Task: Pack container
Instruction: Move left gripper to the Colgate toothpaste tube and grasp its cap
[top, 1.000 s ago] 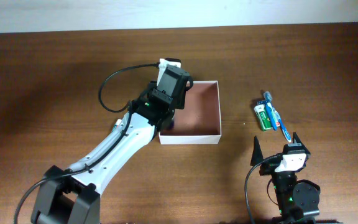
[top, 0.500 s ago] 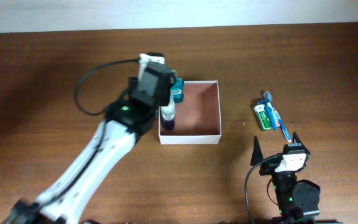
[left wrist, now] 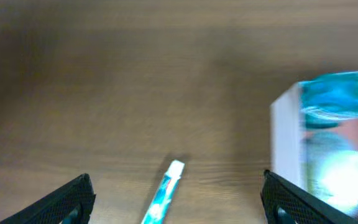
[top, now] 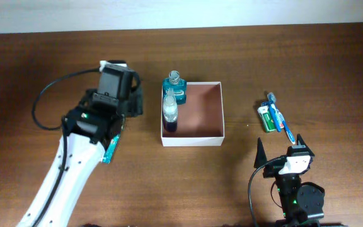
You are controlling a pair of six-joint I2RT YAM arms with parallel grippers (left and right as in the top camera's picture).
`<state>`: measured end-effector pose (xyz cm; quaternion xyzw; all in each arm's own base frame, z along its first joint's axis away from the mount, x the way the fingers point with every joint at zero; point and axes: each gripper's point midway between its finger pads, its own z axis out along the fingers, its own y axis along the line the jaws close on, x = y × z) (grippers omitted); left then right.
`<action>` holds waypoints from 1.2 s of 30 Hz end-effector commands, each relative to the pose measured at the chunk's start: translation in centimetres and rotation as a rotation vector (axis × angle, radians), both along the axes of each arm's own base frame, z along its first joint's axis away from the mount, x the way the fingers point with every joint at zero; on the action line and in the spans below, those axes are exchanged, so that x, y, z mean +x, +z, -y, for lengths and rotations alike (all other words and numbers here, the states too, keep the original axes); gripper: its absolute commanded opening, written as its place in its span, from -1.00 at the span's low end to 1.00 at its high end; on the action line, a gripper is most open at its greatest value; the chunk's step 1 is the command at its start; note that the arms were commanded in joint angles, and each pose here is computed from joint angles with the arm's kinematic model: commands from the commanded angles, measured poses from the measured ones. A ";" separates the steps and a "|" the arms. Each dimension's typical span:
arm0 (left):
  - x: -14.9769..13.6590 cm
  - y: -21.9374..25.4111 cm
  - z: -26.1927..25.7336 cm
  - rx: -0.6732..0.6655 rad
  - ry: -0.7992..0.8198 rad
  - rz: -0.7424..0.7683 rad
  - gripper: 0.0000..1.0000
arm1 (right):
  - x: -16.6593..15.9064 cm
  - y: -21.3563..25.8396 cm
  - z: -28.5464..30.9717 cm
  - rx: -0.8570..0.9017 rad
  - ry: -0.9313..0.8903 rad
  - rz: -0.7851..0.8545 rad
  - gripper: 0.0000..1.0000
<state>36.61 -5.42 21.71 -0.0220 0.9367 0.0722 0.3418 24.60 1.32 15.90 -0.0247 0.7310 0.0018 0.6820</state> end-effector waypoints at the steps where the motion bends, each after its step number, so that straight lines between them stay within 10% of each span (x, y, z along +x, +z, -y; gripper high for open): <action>1: -0.1 -4.0 -1.5 -0.016 0.018 -0.129 0.74 | 0.0 -0.3 0.3 0.000 -0.014 -0.006 0.97; 36: -2.6 -20.7 -1.4 -0.198 -0.227 -0.677 0.79 | 0.0 -0.3 0.3 0.000 -0.014 -0.006 0.97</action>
